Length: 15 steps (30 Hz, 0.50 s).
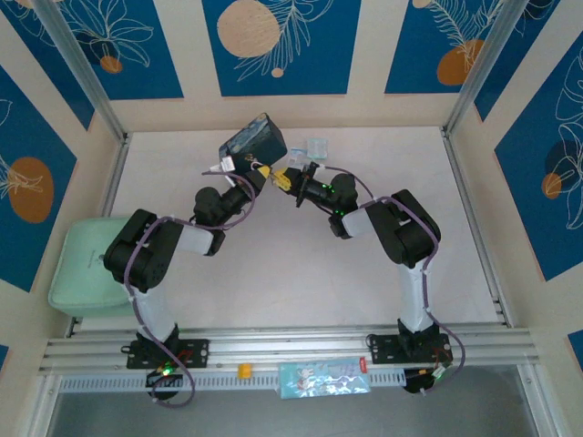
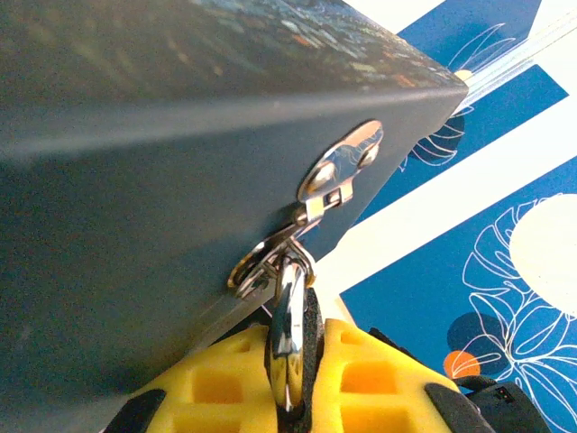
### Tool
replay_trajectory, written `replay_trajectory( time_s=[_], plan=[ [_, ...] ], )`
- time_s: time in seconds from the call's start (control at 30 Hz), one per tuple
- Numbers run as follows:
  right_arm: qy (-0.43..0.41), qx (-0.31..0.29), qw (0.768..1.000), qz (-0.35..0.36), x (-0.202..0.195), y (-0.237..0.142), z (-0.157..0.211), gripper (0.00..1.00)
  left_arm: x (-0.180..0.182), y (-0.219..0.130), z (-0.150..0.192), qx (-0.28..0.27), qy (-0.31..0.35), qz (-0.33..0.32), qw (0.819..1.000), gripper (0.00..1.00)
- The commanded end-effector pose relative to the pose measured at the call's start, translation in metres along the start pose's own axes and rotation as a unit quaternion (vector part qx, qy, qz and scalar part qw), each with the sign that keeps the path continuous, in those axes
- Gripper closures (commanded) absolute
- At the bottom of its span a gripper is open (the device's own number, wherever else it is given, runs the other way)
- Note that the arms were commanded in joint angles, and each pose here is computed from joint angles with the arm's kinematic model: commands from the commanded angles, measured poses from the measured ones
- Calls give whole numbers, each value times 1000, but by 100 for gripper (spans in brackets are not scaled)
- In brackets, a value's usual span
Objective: Unlock a padlock with a key
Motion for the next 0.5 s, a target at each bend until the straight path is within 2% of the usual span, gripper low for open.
replay_trajectory(
  time_s=[0.0, 0.17, 0.47],
  plan=[
    [227, -32, 972, -43, 6, 5, -10, 100, -21, -4, 41, 108, 12, 72, 991, 100],
    [204, -22, 979, -10, -17, 6, -7, 100, -9, -9, 45, 103, 7, 48, 993, 100],
    [118, -40, 991, 56, -52, -20, -3, 99, 12, -22, 59, 111, -4, 8, 994, 100]
  ],
)
Point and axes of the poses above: each hand's point on the last joint's axis, 136 mm out from that joint toward the fingers, its own y axis out along the fingers, its own x axis along the line the jaws close on, z = x × y, the point moved 6 cm from there along -y, back along the fingers, and after that the axes turned 1 degree about y, right-handed, at the moved point
